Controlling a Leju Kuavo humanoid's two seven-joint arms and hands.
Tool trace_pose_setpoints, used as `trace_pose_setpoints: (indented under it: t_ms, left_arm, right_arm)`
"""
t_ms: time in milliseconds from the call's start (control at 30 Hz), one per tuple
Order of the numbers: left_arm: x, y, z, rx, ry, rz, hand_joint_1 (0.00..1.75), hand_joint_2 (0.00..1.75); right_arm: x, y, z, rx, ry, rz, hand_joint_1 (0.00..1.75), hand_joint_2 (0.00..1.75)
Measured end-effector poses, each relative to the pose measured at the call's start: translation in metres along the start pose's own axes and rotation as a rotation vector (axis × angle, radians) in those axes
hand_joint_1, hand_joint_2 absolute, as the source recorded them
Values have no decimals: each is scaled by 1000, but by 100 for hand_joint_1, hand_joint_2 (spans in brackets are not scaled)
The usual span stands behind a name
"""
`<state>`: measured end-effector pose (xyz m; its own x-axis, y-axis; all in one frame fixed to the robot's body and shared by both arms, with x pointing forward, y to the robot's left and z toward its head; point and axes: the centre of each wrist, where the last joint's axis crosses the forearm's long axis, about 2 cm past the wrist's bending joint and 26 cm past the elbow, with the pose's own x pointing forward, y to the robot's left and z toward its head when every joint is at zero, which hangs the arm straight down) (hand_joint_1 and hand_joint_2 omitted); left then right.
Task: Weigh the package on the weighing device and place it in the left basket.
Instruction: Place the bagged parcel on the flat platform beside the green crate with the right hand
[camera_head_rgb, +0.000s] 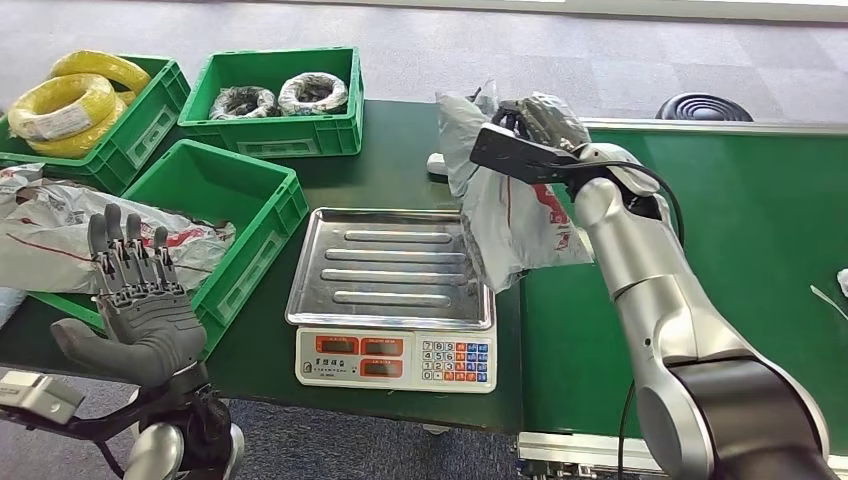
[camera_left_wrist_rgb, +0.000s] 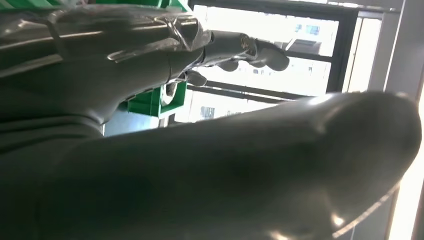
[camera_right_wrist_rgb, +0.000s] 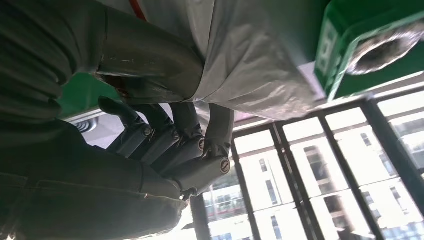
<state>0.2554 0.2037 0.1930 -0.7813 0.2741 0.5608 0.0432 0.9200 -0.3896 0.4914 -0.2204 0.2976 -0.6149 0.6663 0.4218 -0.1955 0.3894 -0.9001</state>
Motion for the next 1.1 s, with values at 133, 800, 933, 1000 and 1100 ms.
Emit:
trace_pose_setpoints:
  t_ms: [133, 800, 933, 1000, 1100]
  left_arm:
    - [-4, -5, 0, -17, 8, 15, 0, 0]
    - [-12, -16, -9, -40, 6, 56, 0, 0]
    - [-12, -17, -13, -40, -4, 58, 0, 0]
    - [-12, -18, -14, -38, -6, 57, 0, 0]
    - [-12, -17, -14, -28, -8, 42, 0, 0]
  right_arm:
    - [23, 15, -17, 60, -37, -3, 175, 175]
    - [121, 93, -58, 297, -109, 83, 0, 175]
    - [122, 101, -57, 307, -74, 116, 0, 175]
    - [122, 103, -57, 300, -58, 134, 0, 131]
    - [123, 104, -57, 225, -27, 180, 0, 0]
